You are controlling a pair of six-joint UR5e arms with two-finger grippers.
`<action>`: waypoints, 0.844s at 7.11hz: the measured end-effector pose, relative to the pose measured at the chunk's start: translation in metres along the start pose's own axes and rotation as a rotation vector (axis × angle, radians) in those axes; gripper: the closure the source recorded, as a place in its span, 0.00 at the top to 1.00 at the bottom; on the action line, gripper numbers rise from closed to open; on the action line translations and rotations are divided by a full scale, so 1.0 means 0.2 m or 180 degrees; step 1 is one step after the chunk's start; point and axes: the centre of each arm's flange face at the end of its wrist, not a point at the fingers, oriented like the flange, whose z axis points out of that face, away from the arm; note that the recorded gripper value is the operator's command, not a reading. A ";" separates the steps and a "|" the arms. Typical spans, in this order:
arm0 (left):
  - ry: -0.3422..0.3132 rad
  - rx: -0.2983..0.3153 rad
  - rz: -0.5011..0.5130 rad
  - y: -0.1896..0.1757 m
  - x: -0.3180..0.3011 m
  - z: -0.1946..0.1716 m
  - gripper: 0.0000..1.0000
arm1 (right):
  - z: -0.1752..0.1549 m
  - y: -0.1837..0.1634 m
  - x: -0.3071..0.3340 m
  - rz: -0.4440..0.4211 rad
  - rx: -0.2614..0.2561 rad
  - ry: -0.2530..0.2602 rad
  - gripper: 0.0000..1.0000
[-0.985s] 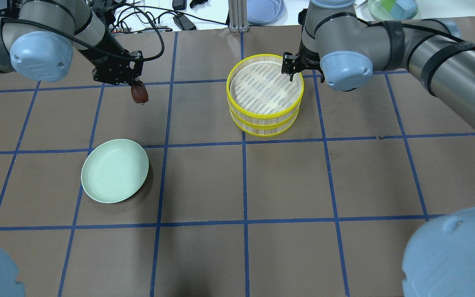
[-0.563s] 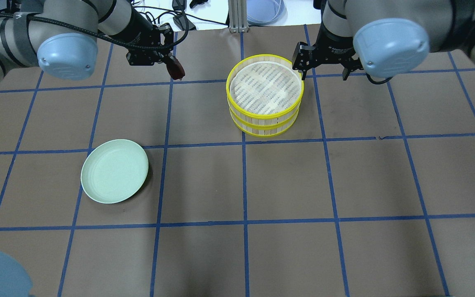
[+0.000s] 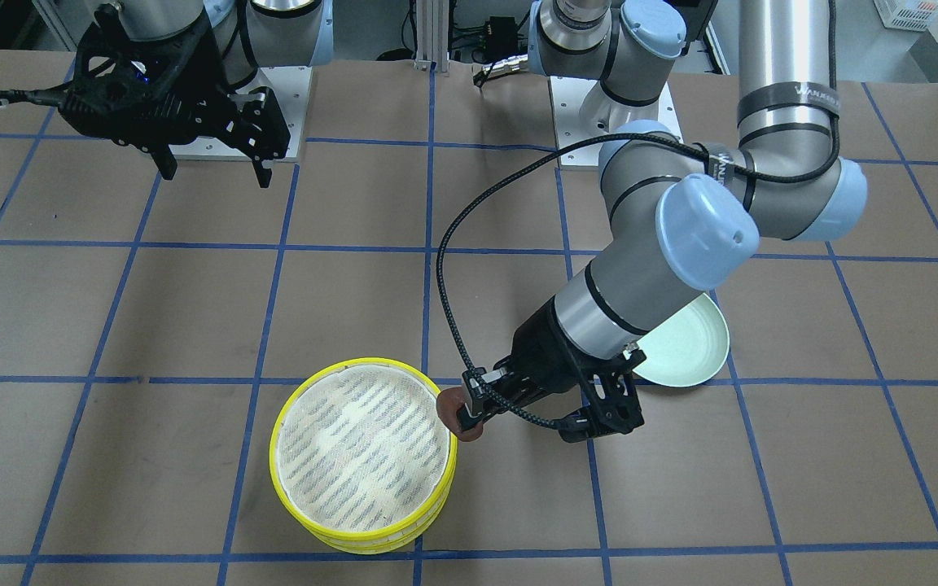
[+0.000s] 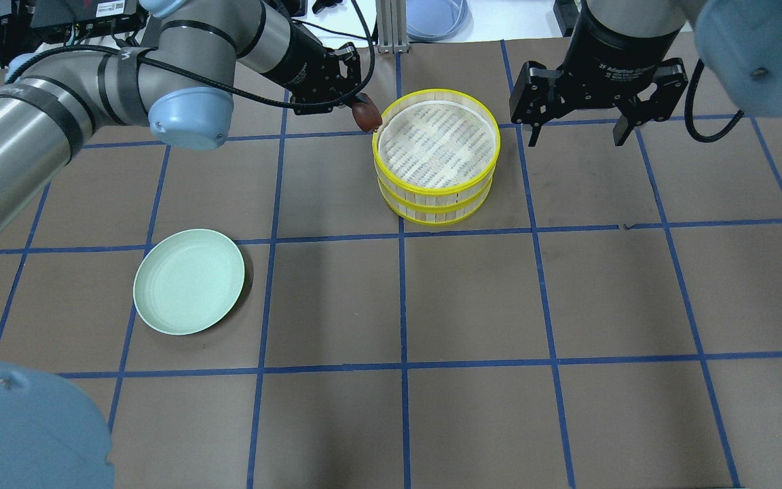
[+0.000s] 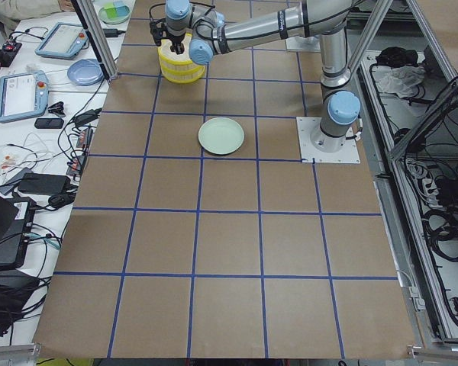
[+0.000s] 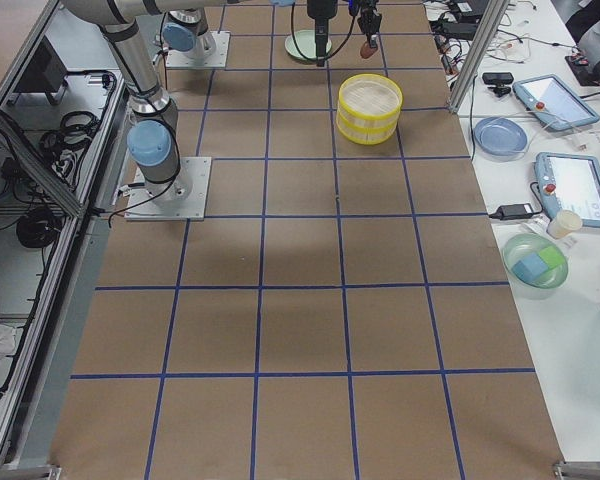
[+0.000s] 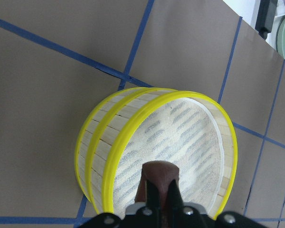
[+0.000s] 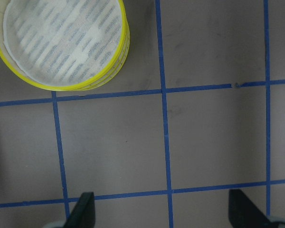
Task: Stack buns with steamer
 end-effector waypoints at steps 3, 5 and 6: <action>0.0005 -0.0079 -0.0143 -0.01 -0.04 0.22 0.43 | 0.02 0.02 0.01 -0.0006 -0.0080 0.0050 1.00; -0.0026 -0.0124 -0.0327 0.00 -0.05 0.31 0.86 | 0.03 0.01 0.01 -0.0006 -0.0088 0.0052 1.00; -0.0038 -0.0125 -0.0399 0.00 -0.04 0.32 0.95 | 0.03 0.01 0.01 -0.0006 -0.0089 0.0052 1.00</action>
